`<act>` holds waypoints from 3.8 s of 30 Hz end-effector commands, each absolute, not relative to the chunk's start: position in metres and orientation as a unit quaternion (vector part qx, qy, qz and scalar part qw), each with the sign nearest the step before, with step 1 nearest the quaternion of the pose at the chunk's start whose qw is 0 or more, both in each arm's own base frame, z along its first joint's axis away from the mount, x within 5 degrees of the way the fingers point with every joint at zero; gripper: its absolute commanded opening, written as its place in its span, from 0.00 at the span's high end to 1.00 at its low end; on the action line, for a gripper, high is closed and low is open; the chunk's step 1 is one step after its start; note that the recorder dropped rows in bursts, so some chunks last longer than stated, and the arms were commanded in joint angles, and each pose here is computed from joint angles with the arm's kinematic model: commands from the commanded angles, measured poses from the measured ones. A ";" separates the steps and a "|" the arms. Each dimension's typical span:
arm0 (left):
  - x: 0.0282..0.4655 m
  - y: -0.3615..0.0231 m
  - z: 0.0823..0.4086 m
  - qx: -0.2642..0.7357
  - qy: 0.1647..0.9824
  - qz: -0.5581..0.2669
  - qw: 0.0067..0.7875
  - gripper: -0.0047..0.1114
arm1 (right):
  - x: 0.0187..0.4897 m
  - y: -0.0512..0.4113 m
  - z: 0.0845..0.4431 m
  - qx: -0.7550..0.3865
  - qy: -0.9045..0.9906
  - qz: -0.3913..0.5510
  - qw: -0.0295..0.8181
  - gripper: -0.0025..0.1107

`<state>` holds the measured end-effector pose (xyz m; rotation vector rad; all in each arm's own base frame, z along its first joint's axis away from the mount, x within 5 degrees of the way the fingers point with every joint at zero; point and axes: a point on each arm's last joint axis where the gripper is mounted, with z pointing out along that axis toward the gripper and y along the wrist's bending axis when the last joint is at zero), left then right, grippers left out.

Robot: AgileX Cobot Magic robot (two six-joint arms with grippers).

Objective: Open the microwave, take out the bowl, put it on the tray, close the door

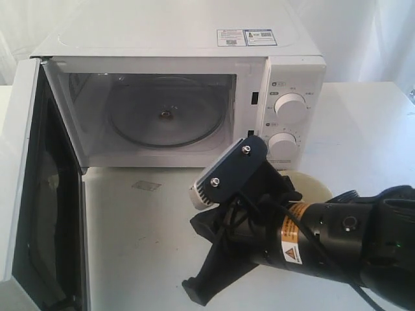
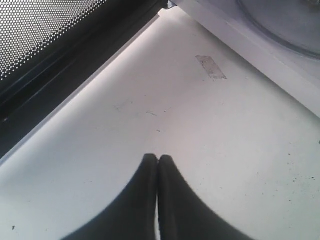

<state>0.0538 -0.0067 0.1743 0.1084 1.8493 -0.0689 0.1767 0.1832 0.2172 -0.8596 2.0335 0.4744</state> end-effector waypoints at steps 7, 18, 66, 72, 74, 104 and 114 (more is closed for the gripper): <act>0.056 -0.006 0.182 -0.069 0.764 -0.120 0.630 0.96 | 0.172 0.181 0.214 -0.344 0.805 0.203 0.439 0.98; 0.056 -0.006 0.186 -0.078 0.752 -0.130 0.642 0.96 | 0.168 0.178 0.207 -0.345 0.802 0.209 0.441 0.98; 0.117 -0.039 0.311 0.130 0.880 -0.153 0.431 0.96 | 0.155 0.180 0.238 -0.348 0.748 0.254 0.505 0.98; 0.149 -0.057 0.302 0.195 0.859 -0.219 0.419 0.96 | 0.118 0.157 0.292 -0.345 0.683 0.297 0.571 0.98; 0.158 -0.062 0.301 0.207 0.845 -0.247 0.427 0.96 | 0.111 0.146 0.298 -0.349 0.683 0.288 0.574 0.98; 0.212 -0.082 0.297 0.252 0.731 -0.331 0.541 0.96 | 0.089 0.144 0.303 -0.356 0.687 0.325 0.544 0.98; 0.238 -0.085 0.305 0.257 0.716 -0.336 0.555 0.96 | 0.081 0.156 0.300 -0.379 0.673 0.351 0.530 0.98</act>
